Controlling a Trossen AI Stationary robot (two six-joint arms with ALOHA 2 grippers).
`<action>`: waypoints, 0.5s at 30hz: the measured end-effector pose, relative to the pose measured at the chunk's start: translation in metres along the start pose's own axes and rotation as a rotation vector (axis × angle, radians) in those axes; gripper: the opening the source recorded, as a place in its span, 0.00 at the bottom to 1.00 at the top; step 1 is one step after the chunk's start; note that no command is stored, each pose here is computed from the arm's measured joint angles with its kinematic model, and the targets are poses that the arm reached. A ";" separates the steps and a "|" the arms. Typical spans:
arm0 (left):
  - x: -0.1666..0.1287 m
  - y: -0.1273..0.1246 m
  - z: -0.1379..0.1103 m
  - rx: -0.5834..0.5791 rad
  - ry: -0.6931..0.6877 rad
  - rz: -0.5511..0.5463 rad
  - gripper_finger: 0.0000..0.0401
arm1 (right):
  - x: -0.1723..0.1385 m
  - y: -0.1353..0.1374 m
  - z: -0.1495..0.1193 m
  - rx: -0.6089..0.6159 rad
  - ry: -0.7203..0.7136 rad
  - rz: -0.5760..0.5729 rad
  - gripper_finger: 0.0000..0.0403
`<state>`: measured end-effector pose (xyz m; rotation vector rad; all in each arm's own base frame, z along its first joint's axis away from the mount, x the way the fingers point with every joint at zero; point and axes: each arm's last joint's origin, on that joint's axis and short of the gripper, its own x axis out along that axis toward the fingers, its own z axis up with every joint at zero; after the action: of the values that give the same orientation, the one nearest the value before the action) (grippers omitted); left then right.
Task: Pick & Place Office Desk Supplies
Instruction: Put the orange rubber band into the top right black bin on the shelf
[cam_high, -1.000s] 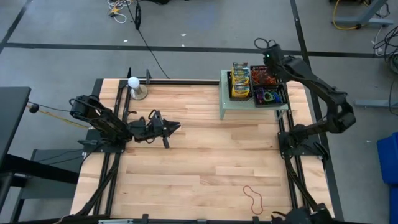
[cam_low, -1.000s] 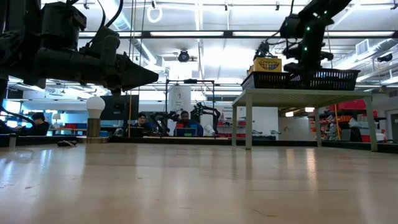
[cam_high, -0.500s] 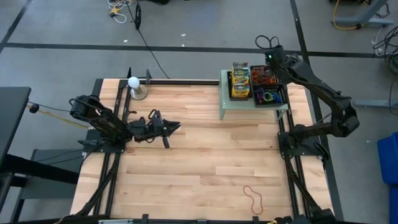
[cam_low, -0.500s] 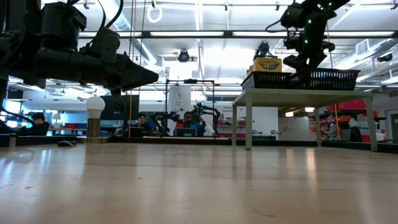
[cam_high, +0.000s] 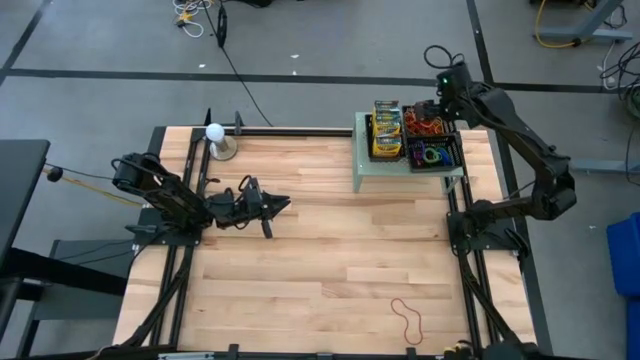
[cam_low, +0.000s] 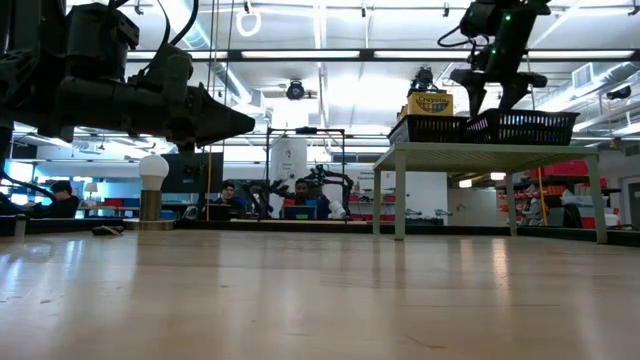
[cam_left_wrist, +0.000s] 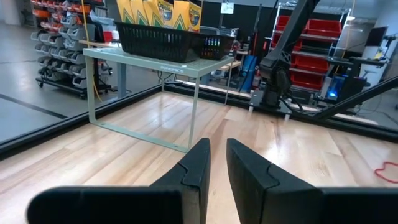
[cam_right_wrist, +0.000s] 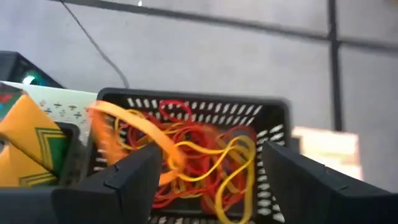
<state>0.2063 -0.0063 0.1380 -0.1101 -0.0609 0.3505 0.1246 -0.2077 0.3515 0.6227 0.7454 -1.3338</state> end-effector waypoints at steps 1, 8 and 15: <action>0.000 0.000 0.000 -0.009 0.000 -0.001 0.14 | 0.003 -0.001 0.000 0.027 0.020 0.014 0.71; 0.000 -0.001 0.000 -0.034 0.003 -0.025 0.14 | 0.025 -0.010 0.008 0.219 0.103 0.082 0.77; 0.000 -0.001 0.000 -0.059 0.004 -0.034 0.14 | 0.001 -0.010 0.016 0.060 0.053 0.175 0.71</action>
<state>0.2066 -0.0074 0.1380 -0.1682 -0.0687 0.3144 0.1167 -0.2224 0.3608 0.7563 0.6791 -1.1863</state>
